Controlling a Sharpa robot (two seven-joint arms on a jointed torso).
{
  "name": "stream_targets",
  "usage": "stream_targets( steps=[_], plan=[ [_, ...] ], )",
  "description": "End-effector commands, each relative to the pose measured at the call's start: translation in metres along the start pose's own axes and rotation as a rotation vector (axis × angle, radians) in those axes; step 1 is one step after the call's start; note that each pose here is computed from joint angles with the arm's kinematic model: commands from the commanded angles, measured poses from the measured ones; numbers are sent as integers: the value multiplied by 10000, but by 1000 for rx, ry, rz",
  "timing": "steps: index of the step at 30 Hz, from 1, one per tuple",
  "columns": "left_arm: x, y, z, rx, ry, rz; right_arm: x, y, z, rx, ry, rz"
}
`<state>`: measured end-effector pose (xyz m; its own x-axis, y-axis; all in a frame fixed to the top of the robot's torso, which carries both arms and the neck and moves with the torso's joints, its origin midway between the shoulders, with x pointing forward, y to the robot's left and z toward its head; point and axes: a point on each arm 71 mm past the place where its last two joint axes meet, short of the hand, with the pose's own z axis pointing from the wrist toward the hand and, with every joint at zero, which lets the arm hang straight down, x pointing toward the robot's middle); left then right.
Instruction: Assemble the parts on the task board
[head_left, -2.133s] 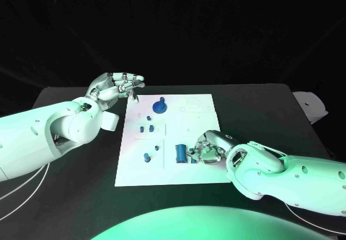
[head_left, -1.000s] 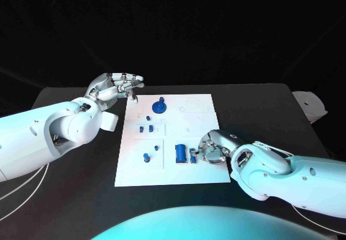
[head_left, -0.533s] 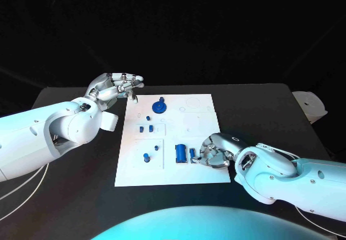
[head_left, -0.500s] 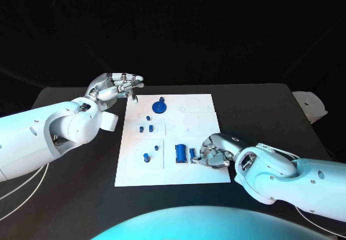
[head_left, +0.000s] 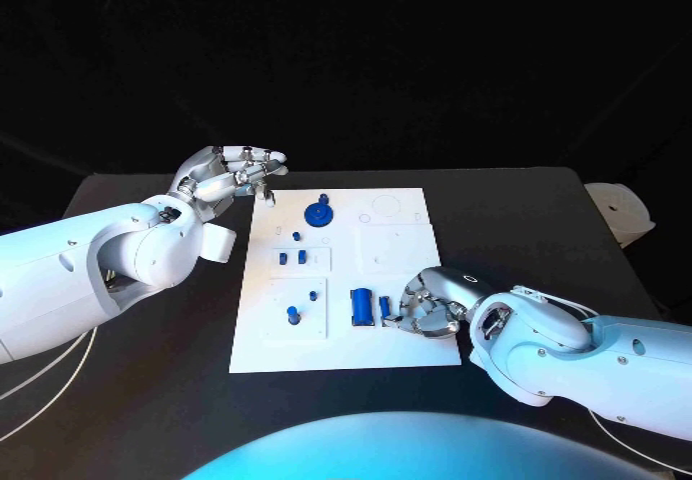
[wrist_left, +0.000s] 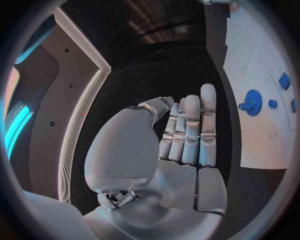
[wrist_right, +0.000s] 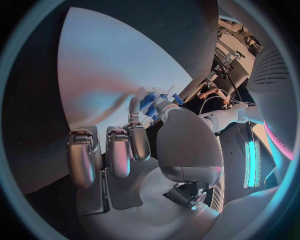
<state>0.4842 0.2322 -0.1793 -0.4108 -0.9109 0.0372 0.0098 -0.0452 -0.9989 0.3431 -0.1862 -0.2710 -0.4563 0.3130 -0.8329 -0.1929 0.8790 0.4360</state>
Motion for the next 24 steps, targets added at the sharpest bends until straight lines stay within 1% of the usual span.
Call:
stream_targets(
  steps=[1, 10, 16, 20, 24],
  plan=[
    [18, -11, 2, 7, 15, -9, 27, -3, 18, -6, 24, -17],
    [18, -11, 2, 7, 15, -9, 50, 30, 75, -16, 24, -21],
    [17, -11, 2, 7, 15, -9, 46, 15, 88, -14, 20, -26],
    [16, -11, 2, 7, 14, -9, 28, 17, 79, -23, 0, -18],
    [13, -9, 5, 8, 13, -9, -29, 21, 57, -48, -39, 27]
  ],
)
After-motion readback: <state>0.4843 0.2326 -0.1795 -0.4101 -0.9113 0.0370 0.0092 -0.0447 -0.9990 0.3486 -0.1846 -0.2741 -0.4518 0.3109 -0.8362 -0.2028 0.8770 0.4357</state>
